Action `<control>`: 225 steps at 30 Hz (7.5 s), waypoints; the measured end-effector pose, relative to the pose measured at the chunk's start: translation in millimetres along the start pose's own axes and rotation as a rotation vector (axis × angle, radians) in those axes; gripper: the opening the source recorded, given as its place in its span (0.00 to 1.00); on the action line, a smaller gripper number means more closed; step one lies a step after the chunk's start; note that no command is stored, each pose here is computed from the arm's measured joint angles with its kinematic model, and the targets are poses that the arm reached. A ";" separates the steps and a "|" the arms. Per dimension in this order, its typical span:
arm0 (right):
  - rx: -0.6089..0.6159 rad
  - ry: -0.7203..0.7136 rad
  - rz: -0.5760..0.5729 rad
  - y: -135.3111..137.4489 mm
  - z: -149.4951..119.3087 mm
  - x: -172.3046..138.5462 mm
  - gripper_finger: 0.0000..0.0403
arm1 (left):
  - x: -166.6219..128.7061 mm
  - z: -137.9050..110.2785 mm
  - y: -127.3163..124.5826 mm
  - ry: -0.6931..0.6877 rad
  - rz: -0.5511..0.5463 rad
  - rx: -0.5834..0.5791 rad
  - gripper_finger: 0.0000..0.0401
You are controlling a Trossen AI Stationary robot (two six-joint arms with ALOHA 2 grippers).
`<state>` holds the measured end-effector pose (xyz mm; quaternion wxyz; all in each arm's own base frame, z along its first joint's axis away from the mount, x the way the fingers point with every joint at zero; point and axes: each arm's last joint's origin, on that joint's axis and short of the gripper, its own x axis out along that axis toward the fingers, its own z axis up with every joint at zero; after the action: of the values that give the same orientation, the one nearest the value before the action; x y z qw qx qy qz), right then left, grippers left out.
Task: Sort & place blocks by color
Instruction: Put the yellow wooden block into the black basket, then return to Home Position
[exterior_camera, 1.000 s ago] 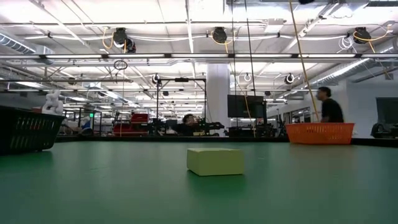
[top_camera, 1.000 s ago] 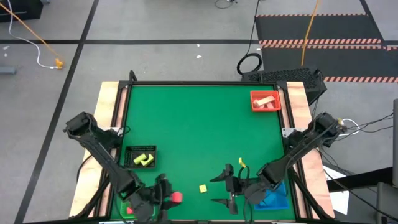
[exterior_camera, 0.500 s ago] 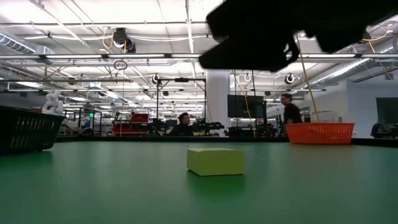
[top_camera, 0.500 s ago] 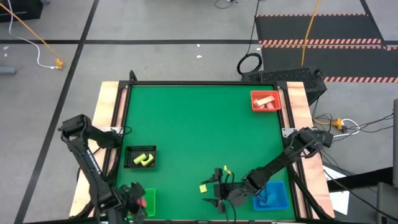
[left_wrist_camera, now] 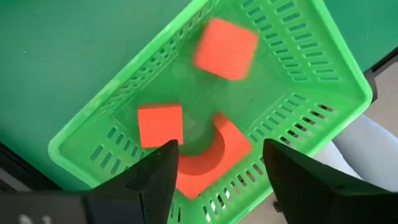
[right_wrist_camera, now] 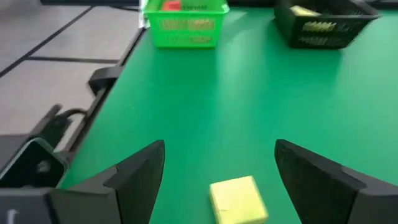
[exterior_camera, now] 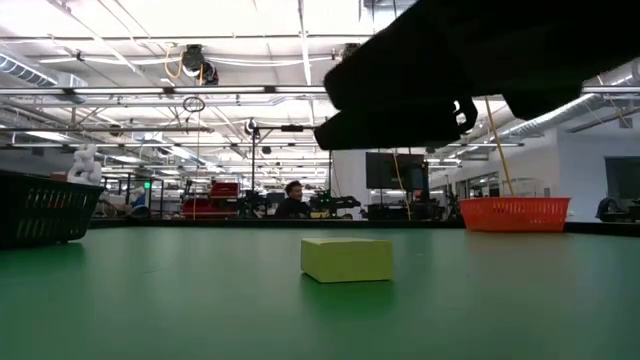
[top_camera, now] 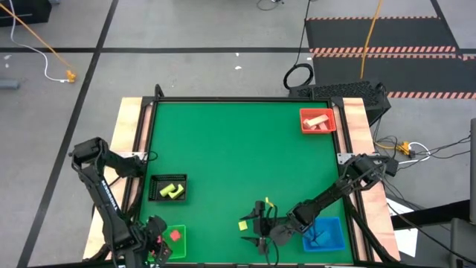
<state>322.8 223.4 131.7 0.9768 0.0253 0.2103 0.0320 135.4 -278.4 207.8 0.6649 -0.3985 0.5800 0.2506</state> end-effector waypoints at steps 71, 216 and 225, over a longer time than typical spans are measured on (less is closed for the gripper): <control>-0.114 -0.183 0.118 -16.8 50.5 -12.1 0.29 | -42.2 83.4 -67.3 -0.701 -0.537 0.198 0.63; 0.137 -0.199 -0.084 -132.3 -47.6 -184.1 0.66 | -21.7 138.8 68.6 -0.260 0.251 0.229 0.56; 0.186 -0.187 -0.084 -141.2 -70.0 -187.6 0.66 | -33.3 140.6 56.9 -0.341 0.215 0.402 0.59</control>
<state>130.7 71.4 135.9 0.9860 0.1100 0.1212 -0.0311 163.8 -127.0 227.9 0.7880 -0.1470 0.5369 0.2631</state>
